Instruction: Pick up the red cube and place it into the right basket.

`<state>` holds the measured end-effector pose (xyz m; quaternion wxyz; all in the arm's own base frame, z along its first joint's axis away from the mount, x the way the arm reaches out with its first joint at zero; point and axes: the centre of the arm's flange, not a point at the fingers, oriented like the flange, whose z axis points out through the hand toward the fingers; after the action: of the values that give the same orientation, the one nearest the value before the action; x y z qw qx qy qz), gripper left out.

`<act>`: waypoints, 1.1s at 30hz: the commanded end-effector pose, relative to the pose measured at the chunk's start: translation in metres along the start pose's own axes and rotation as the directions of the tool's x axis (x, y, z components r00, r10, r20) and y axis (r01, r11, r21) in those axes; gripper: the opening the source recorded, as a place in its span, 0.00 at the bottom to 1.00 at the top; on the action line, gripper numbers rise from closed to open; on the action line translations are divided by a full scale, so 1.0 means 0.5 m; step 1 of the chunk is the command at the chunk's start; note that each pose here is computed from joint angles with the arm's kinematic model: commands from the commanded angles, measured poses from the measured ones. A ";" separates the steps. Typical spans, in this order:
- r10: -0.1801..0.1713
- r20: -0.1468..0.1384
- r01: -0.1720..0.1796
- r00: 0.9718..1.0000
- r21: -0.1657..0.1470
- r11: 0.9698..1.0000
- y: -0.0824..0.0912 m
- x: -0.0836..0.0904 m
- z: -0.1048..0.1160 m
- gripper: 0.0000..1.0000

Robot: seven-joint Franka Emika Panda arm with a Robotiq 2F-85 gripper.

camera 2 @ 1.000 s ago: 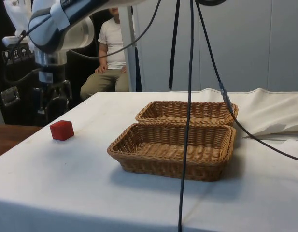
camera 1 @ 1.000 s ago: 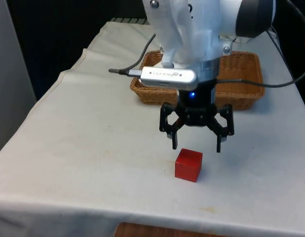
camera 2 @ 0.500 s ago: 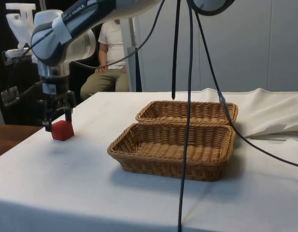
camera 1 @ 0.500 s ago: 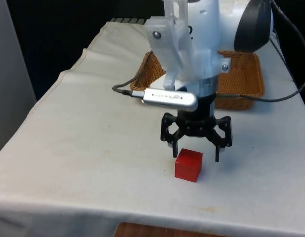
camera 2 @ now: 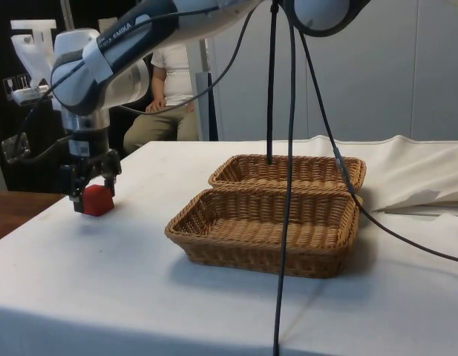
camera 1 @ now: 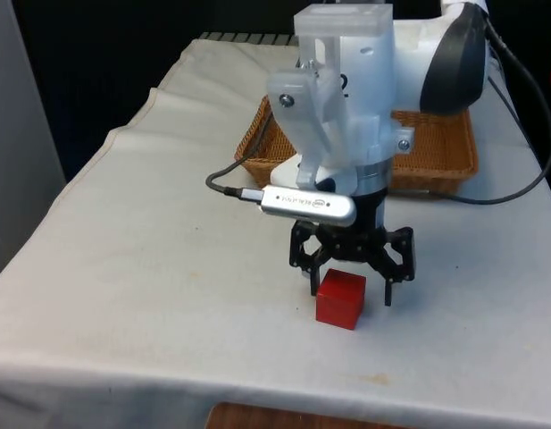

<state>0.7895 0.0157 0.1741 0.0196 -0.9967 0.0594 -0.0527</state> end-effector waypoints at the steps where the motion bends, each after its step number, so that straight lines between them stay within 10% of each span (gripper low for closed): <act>1: 0.009 0.002 -0.009 1.000 0.001 1.000 0.003 0.005 0.002 1.00; 20: 0.045 -0.012 -0.045 0.999 -0.011 0.999 0.015 0.009 -0.008 0.98; 24: 0.048 -0.014 -0.048 0.999 -0.011 0.999 0.016 0.009 -0.009 0.71; 29: 0.049 -0.013 -0.049 0.999 -0.011 0.999 0.015 0.008 -0.008 0.04; 33: 0.050 -0.013 -0.050 0.999 -0.013 0.999 0.016 0.008 -0.008 0.02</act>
<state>0.7923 0.0072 0.1786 0.0137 -0.9948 0.0823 -0.0583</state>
